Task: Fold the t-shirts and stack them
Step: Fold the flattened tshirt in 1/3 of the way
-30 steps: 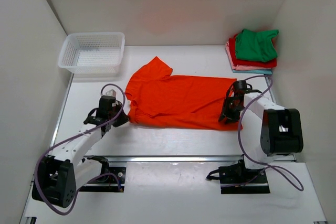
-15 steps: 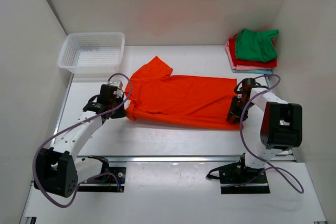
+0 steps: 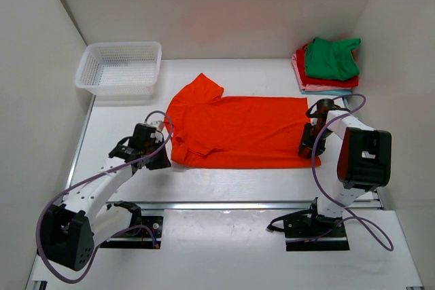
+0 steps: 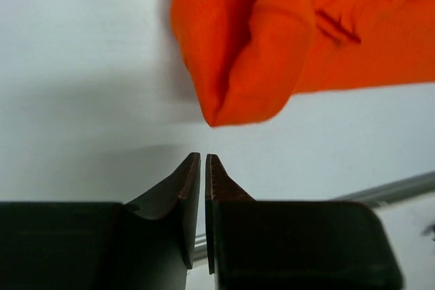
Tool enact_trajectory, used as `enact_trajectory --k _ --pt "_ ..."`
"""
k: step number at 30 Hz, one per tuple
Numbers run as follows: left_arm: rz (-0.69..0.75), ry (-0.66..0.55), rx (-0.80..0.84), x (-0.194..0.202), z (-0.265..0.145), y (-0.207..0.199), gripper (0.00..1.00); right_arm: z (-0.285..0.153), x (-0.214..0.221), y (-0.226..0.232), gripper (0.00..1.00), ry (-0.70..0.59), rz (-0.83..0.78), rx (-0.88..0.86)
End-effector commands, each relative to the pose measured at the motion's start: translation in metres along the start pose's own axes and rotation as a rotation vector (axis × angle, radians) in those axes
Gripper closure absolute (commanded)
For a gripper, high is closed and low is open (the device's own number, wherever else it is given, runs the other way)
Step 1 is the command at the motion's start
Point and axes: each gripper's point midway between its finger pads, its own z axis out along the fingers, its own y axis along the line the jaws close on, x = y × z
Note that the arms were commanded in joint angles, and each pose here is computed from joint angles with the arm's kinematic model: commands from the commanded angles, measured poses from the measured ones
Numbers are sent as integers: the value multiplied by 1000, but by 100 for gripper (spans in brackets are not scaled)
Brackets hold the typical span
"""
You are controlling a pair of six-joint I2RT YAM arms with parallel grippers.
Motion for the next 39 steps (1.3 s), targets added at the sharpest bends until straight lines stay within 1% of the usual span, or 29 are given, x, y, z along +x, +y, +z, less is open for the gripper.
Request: enact_trajectory --k 1,4,5,8,10,12,13,14,16,17,20,21,24,25,28,30,32,36,38,39 --pt "-122 11 118 15 6 -24 81 6 -7 -4 66 -17 -31 32" --pt "-262 -21 164 22 14 -26 77 4 -8 -2 65 -26 -28 25" --pt "-282 -49 162 21 15 -24 74 5 -9 -1 65 -31 -21 25" --pt "-398 -122 193 19 24 -20 73 4 -8 2 66 -31 -24 20" --pt "-438 -163 200 12 25 -18 70 2 -9 3 66 -38 -34 18" --pt "-462 -177 202 11 28 -17 73 1 -10 6 66 -40 -31 6" --pt "-488 -203 193 5 29 -13 73 4 -8 5 65 -32 -28 8" --pt "-491 -198 183 7 31 -12 72 4 -8 6 66 -31 -35 5" --pt "-506 -227 173 3 32 -10 72 3 -9 3 65 -37 -29 11" --pt "-530 -251 157 -2 33 -7 69 4 -7 3 65 -37 -33 7" --pt "-578 -276 165 -4 35 -3 71 1 -10 6 66 -48 -38 3" --pt "-584 -281 182 -4 36 -4 71 1 -10 6 66 -47 -34 -3" --pt "-585 -278 155 -5 40 -2 71 1 -9 6 66 -41 -24 -3" --pt "-576 -279 156 -7 41 -3 68 1 -10 6 66 -47 -25 -5" --pt "-573 -251 160 -5 45 -7 65 1 -10 5 66 -45 -23 -2" --pt "-573 -256 177 -10 47 -11 64 1 -11 6 65 -47 -25 -5" --pt "-566 -252 173 -11 49 -13 66 1 -11 7 65 -50 -25 -11" --pt "-572 -237 189 -12 55 -21 64 1 -13 7 65 -56 -21 -15" --pt "-585 -237 194 -14 57 -22 65 3 -7 7 66 -33 -27 -10" --pt "-593 -249 194 -18 57 -22 64 2 -13 7 65 -50 -21 -13"
